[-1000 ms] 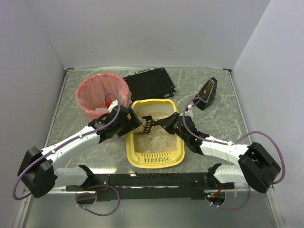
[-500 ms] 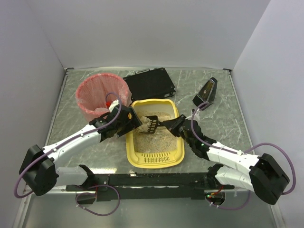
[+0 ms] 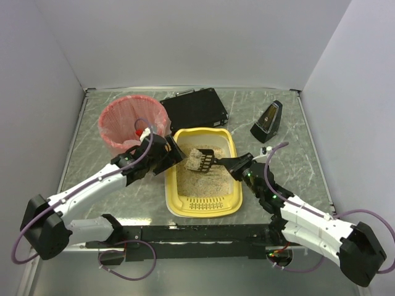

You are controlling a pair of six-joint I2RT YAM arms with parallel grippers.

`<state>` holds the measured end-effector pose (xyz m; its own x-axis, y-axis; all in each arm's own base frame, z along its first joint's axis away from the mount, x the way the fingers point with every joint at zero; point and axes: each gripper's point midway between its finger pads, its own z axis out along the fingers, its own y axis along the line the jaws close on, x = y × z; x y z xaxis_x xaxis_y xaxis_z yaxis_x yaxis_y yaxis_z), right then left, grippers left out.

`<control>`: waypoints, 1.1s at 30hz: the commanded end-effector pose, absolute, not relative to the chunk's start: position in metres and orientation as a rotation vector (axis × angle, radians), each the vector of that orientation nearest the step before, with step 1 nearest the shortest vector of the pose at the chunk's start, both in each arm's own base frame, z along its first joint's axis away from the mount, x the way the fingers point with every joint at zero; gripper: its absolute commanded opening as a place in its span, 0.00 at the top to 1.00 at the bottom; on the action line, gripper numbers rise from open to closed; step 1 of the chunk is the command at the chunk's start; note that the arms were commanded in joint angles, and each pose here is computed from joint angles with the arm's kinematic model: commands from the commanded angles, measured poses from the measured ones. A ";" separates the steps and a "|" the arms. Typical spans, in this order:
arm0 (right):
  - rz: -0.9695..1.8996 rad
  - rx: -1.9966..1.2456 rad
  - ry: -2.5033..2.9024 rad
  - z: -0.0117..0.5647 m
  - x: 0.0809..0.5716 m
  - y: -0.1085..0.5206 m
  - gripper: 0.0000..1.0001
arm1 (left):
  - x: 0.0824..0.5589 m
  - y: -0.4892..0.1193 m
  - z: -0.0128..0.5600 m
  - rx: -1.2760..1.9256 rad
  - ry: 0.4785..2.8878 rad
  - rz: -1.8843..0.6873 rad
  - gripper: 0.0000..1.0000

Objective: Clean the litter box

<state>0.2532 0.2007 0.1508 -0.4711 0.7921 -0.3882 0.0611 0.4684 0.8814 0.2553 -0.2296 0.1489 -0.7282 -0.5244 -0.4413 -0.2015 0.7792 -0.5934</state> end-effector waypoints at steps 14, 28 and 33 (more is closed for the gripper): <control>1.147 0.748 1.758 0.185 0.249 0.190 1.00 | 0.276 -0.221 0.198 -0.462 2.268 -0.585 0.01; 1.127 0.727 1.757 0.187 0.247 0.185 1.00 | 0.264 -0.203 0.148 -0.359 2.434 -0.161 0.03; 1.142 0.718 1.757 0.188 0.247 0.188 1.00 | 0.256 -0.181 0.150 -0.403 2.417 -0.083 0.07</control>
<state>0.2424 0.1844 0.1647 -0.4505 0.8088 -0.3780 0.0575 0.4489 0.8917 0.2584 -0.2040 0.1395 -0.7691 -0.2760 -0.5764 -0.2009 0.9606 -0.1920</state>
